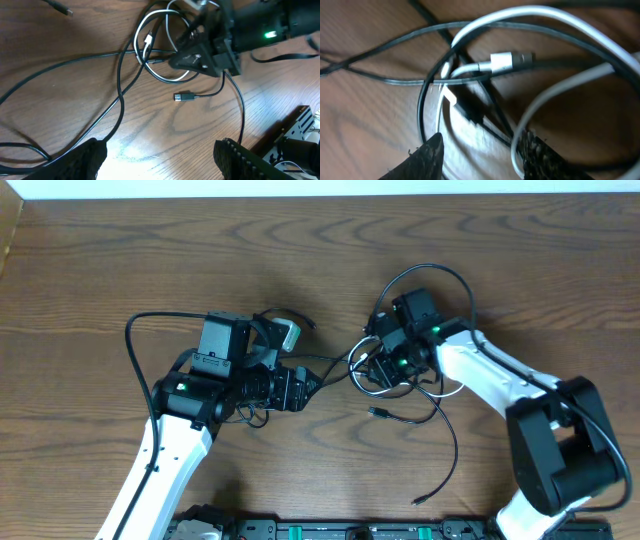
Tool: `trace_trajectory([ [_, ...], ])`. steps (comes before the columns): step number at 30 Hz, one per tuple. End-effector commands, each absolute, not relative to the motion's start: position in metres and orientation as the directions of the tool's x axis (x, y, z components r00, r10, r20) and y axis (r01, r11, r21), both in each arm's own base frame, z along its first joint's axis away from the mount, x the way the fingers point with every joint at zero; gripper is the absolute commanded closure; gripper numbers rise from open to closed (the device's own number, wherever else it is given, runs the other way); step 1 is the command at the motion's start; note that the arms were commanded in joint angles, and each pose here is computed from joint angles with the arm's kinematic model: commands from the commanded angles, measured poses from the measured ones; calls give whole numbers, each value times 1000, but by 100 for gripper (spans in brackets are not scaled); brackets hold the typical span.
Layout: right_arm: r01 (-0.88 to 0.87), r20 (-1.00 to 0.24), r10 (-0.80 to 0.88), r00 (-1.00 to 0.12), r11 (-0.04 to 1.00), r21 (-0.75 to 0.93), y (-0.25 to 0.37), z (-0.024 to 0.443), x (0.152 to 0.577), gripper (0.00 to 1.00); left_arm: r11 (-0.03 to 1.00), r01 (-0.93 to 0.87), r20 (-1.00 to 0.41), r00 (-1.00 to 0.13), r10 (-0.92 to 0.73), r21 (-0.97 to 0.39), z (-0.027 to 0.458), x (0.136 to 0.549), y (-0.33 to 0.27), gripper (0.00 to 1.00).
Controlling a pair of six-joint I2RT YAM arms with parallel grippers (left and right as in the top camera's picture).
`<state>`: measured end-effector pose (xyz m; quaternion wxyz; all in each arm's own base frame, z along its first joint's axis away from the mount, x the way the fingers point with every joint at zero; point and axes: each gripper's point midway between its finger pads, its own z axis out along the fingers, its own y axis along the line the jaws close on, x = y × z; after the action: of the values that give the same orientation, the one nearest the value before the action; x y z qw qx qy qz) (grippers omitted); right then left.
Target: Untangle cables
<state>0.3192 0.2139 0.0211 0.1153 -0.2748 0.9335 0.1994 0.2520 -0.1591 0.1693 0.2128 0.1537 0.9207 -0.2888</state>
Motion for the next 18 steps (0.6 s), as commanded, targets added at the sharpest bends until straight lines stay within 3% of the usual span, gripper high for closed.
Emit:
trace_trajectory([
  [1, -557, -339, -458, -822, 771, 310, 222, 18, 326, 54, 787, 414, -487, -857, 168, -457, 171, 251, -158, 25],
  [8, -527, -363, -420, -831, 804, 276, 219, 17, 339, 56, 787, 414, -486, -857, 168, -457, 171, 251, -158, 25],
  [18, -446, -345, -356, -869, 864, 232, 208, 14, 345, 71, 788, 409, -480, -861, 166, -460, 171, 250, -158, 25],
])
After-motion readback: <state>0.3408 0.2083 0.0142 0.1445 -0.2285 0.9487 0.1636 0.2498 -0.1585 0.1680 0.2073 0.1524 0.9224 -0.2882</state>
